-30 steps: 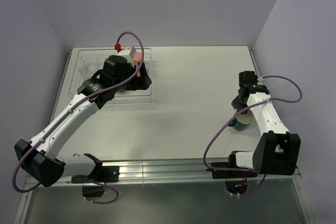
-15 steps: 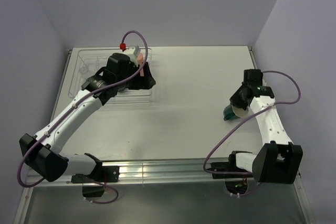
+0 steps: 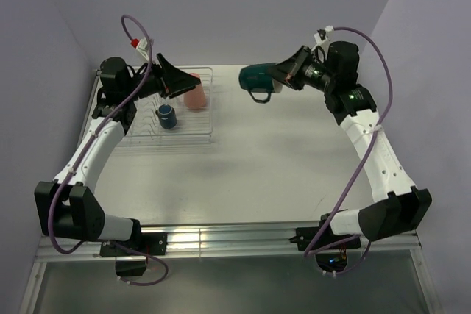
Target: Load the cups into the dish rack
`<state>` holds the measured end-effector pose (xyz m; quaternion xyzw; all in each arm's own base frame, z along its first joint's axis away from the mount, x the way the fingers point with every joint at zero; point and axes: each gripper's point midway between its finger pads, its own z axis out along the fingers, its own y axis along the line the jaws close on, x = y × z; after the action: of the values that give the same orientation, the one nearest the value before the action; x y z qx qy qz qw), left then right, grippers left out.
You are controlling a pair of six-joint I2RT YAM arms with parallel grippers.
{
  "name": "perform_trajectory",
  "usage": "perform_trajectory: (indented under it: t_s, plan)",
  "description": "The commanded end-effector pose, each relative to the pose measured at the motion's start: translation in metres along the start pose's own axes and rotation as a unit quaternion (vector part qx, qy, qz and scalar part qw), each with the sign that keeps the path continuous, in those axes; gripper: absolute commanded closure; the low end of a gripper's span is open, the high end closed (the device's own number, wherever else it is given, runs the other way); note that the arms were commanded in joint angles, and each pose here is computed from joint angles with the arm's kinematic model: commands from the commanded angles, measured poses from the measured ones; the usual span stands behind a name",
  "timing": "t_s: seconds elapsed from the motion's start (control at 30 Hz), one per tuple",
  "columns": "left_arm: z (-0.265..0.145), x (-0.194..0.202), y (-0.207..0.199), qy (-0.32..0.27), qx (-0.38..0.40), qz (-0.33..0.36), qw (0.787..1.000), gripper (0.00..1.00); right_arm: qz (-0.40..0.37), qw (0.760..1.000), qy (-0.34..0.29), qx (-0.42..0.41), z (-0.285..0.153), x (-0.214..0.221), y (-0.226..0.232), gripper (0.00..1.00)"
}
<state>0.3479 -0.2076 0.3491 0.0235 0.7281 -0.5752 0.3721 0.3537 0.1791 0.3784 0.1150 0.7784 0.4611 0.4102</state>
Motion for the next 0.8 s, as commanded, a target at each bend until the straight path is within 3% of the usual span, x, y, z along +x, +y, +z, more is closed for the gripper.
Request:
perform_trajectory:
  t_s: [0.0,0.27,0.77]
  plan:
    - [-0.004,-0.007,-0.045,0.021,0.128,0.036,0.991,0.13,0.002,0.983,0.009,-0.185,0.0,-0.012,0.089,1.0]
    - [0.007,-0.018,-0.04,0.024,0.148,-0.008,0.989,0.12,0.013,0.948,0.025,-0.316,-0.007,-0.007,0.128,1.0]
    - [0.029,-0.014,-0.05,0.032,0.166,-0.012,0.985,0.07,0.039,0.934,0.057,-0.351,-0.001,0.018,0.136,1.0]
